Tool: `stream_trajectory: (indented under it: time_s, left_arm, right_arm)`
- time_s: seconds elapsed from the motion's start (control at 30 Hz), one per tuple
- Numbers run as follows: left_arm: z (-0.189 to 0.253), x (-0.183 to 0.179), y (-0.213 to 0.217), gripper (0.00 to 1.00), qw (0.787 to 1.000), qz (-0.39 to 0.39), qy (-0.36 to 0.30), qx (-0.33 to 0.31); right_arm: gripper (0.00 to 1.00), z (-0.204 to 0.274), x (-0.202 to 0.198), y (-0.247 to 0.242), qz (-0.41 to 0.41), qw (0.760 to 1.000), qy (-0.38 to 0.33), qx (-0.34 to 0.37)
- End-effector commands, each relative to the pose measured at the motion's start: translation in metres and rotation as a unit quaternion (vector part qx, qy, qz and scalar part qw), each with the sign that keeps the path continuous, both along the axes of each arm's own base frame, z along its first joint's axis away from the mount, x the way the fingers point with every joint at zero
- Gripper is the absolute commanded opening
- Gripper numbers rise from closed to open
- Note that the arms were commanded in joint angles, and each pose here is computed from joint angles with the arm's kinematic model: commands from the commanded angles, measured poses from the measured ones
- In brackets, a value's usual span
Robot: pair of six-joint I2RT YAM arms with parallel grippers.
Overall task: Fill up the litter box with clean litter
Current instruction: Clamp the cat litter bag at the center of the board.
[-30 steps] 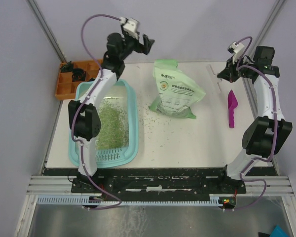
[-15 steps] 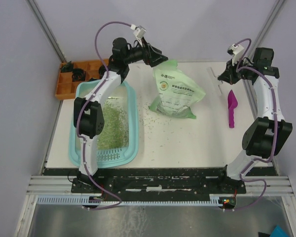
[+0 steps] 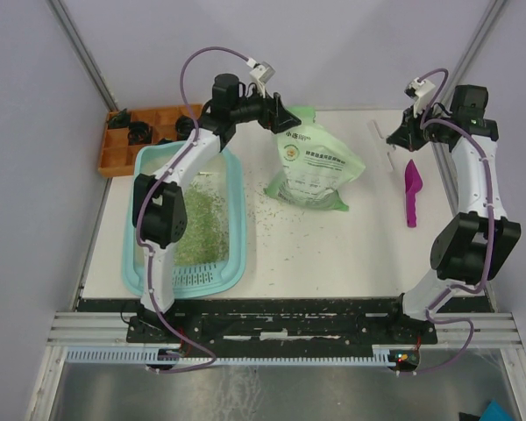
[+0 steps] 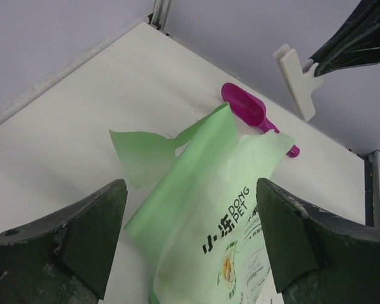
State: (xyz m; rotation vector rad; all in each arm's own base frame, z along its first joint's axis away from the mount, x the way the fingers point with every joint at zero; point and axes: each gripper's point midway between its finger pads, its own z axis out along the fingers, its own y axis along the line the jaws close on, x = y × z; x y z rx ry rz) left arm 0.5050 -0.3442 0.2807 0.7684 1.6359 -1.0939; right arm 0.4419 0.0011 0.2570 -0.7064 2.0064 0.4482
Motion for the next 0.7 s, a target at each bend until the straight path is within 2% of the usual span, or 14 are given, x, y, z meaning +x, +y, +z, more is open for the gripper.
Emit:
stream_trajectory:
  time_s: [0.0,0.1,0.17,0.2,0.23,0.3,0.33,0.5,0.67]
  left_arm:
    - [0.031,-0.015,-0.013,0.89,0.998,-0.017,-0.053,0.001]
    - [0.02,-0.021,-0.02,0.84,0.999,-0.026,-0.041,0.008]
    - [0.012,-0.025,-0.023,0.77,0.999,-0.032,-0.03,0.015]
    - [0.01,-0.027,-0.023,0.68,0.999,-0.035,-0.025,0.019]
    - [0.007,-0.028,-0.023,0.56,0.999,-0.036,-0.019,0.021]
    - [0.002,-0.027,-0.02,0.17,0.999,-0.023,-0.003,0.032]
    - [-0.002,-0.027,-0.017,0.05,0.999,-0.018,0.007,0.04]
    - [-0.019,-0.043,-0.009,0.03,0.993,-0.024,0.083,0.076]
    - [-0.044,-0.078,-0.001,0.03,0.979,-0.061,0.16,0.109]
  right_arm:
    - [0.02,0.033,-0.015,0.009,0.026,0.999,-0.045,0.0]
    - [0.02,0.041,-0.02,0.013,0.035,0.998,-0.057,0.0]
    - [0.02,0.047,-0.024,0.016,0.043,0.997,-0.066,0.0]
    - [0.02,0.05,-0.026,0.017,0.048,0.996,-0.072,0.001]
    - [0.02,0.052,-0.029,0.02,0.056,0.996,-0.076,0.004]
    - [0.02,0.057,-0.035,0.026,0.072,0.994,-0.083,0.009]
    - [0.02,0.059,-0.038,0.029,0.081,0.993,-0.084,0.014]
    - [0.02,0.058,-0.07,0.054,0.172,0.982,-0.071,0.026]
    - [0.02,0.034,-0.109,0.084,0.291,0.956,-0.017,-0.028]
